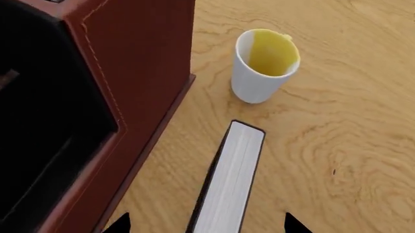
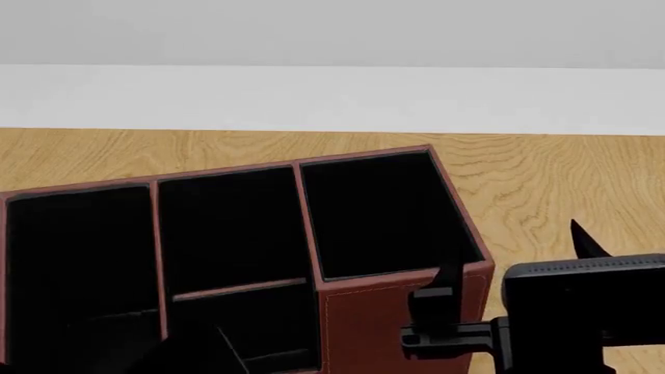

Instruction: Pick up the book and place it in the front compartment of the caddy.

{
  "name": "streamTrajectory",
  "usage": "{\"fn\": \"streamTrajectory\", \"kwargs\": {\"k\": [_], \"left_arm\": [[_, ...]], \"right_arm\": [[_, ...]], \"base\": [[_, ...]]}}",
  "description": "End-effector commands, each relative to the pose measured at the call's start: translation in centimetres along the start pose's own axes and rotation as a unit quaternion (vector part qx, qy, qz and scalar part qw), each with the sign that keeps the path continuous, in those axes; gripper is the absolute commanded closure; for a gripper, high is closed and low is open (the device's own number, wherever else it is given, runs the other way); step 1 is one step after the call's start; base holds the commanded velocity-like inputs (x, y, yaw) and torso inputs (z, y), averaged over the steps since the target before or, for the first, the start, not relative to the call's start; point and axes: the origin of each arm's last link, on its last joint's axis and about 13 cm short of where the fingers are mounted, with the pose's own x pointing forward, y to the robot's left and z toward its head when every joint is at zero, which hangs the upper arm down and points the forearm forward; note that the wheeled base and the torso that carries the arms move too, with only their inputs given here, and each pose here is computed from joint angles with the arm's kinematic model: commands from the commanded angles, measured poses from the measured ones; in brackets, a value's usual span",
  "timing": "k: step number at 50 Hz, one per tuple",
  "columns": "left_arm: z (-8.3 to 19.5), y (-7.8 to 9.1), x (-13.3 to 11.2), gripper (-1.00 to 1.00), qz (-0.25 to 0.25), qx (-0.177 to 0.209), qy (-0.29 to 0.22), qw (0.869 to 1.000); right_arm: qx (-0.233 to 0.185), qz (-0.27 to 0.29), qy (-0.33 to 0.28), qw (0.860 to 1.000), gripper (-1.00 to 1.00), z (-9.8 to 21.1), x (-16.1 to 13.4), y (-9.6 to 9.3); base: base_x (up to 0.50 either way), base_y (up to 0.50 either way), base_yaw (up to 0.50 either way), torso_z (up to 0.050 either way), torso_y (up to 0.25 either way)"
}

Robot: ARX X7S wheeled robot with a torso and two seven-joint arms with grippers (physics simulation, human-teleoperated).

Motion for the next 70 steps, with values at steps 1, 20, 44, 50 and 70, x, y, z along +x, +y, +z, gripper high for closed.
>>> {"fn": "streamTrajectory", "kwargs": {"k": [1,20,44,50,70], "left_arm": [[1.0,0.4,-0.3,-1.0,-0.014,-0.029,0.05,0.998],[2.7,0.9,0.3,-1.0,0.006,0.023,0.086,0.996],[4.4,1.1,2.2,-1.0,0.002,0.063,0.115,0.991],[4.8,1.0,2.5,-1.0,-0.004,0.071,0.119,0.99],[4.4,0.9,4.5,-1.0,-0.028,0.079,0.141,0.987]], "right_arm": [[-0.002,-0.002,0.003,1.0,-1.0,-0.4,0.3,0.1],[-0.006,-0.008,0.007,1.0,-1.0,-1.2,0.2,0.0],[-0.006,-0.018,0.015,1.0,-1.0,-2.4,0.4,-0.3],[-0.007,-0.019,0.017,1.0,-1.0,-2.7,0.5,-0.2],[-0.011,-0.025,0.02,0.999,-1.0,-3.1,0.7,-0.5]], "base": [[0.0,0.0,0.0,0.0,0.0],[0.0,0.0,0.0,0.0,0.0],[0.0,0.0,0.0,0.0,0.0],[0.0,0.0,0.0,0.0,0.0],[0.0,0.0,0.0,0.0,0.0]]}}
